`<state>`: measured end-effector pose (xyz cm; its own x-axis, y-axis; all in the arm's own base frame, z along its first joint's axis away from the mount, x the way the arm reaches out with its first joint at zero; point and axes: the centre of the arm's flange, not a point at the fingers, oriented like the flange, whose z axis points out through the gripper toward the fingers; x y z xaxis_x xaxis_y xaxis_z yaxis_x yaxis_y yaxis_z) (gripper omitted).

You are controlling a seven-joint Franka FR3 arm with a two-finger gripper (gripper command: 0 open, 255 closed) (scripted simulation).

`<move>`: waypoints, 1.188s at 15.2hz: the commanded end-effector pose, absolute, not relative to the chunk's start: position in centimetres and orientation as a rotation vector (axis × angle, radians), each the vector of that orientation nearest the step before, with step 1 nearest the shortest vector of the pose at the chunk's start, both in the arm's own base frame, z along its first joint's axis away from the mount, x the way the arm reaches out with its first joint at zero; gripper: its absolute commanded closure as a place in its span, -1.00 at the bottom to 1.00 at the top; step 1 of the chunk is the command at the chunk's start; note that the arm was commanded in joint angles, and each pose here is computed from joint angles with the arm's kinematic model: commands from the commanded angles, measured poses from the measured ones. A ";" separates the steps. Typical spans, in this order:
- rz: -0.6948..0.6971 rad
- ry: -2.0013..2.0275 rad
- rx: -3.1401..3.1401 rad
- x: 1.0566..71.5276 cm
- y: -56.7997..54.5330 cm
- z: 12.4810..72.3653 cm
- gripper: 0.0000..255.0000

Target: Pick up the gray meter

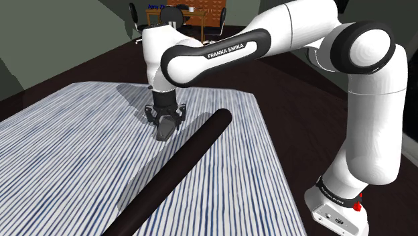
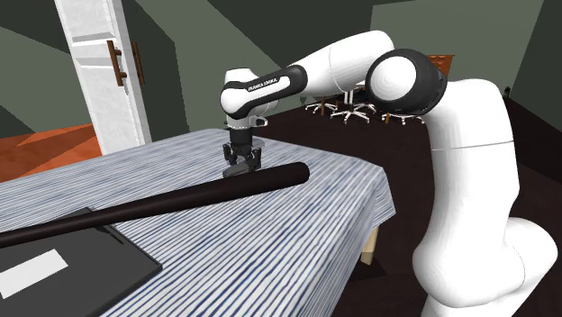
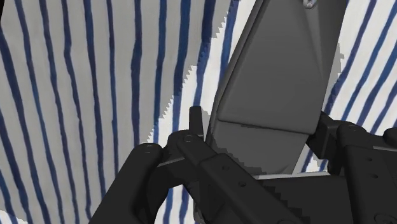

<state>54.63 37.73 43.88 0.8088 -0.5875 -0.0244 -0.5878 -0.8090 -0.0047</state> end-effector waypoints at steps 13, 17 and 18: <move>0.036 0.967 -2.977 54.6 37.7 46.4 1.00; 0.036 0.967 -2.977 54.6 37.7 48.5 1.00; 0.036 0.967 -2.977 54.6 37.7 49.0 1.00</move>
<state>54.71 37.76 48.44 0.8088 -0.5875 -0.0255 -0.5878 -0.8090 -0.0034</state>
